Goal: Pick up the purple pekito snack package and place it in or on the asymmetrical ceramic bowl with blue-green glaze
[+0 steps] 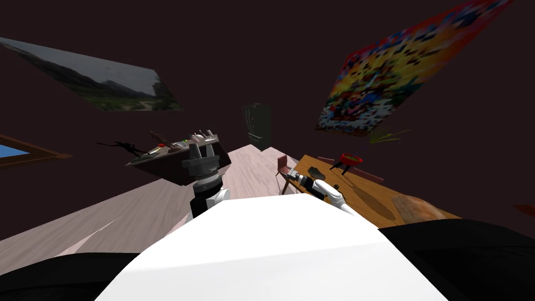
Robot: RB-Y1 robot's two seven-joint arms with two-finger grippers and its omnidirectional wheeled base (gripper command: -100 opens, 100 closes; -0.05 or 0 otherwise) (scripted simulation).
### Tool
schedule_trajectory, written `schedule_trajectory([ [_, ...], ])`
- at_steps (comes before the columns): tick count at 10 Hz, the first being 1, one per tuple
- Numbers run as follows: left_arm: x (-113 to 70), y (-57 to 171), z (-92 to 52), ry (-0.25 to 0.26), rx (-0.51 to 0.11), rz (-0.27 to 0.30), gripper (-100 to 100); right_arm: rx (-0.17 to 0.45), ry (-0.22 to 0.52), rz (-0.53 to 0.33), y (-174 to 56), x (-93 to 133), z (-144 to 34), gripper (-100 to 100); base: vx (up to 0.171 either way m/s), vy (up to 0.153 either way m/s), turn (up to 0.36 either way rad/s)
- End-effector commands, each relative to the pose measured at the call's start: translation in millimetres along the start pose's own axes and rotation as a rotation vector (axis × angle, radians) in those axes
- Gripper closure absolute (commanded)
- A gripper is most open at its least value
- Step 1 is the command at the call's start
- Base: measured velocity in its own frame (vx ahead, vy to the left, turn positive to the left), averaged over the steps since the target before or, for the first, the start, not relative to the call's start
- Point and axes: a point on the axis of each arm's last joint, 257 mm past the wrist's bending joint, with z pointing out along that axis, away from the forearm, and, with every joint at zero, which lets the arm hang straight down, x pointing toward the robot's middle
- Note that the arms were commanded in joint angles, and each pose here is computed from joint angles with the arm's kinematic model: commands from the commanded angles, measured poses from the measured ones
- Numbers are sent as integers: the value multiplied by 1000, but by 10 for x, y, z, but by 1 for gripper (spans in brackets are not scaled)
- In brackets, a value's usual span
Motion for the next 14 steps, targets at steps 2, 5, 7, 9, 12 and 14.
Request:
schedule_trajectory([
  [2,0,0,0,0,0,0,0,-11,162,-63,-116,578,-268,-100,118,48,64],
  [5,0,0,0,0,0,0,0,-7,266,-95,-245,935,-472,-100,75,45,18],
  [7,0,0,0,0,0,0,0,-8,352,-117,-346,1205,-678,-100,118,40,25],
  [9,0,0,0,0,0,0,0,-9,437,-136,-447,1459,-909,-100,49,15,3],
  [12,0,0,0,0,0,0,0,2,536,-143,-585,1758,-1222,-100,70,24,0],
  [14,0,0,0,0,0,0,0,4,620,-153,-681,1974,-1506,-100,82,12,-9],
])
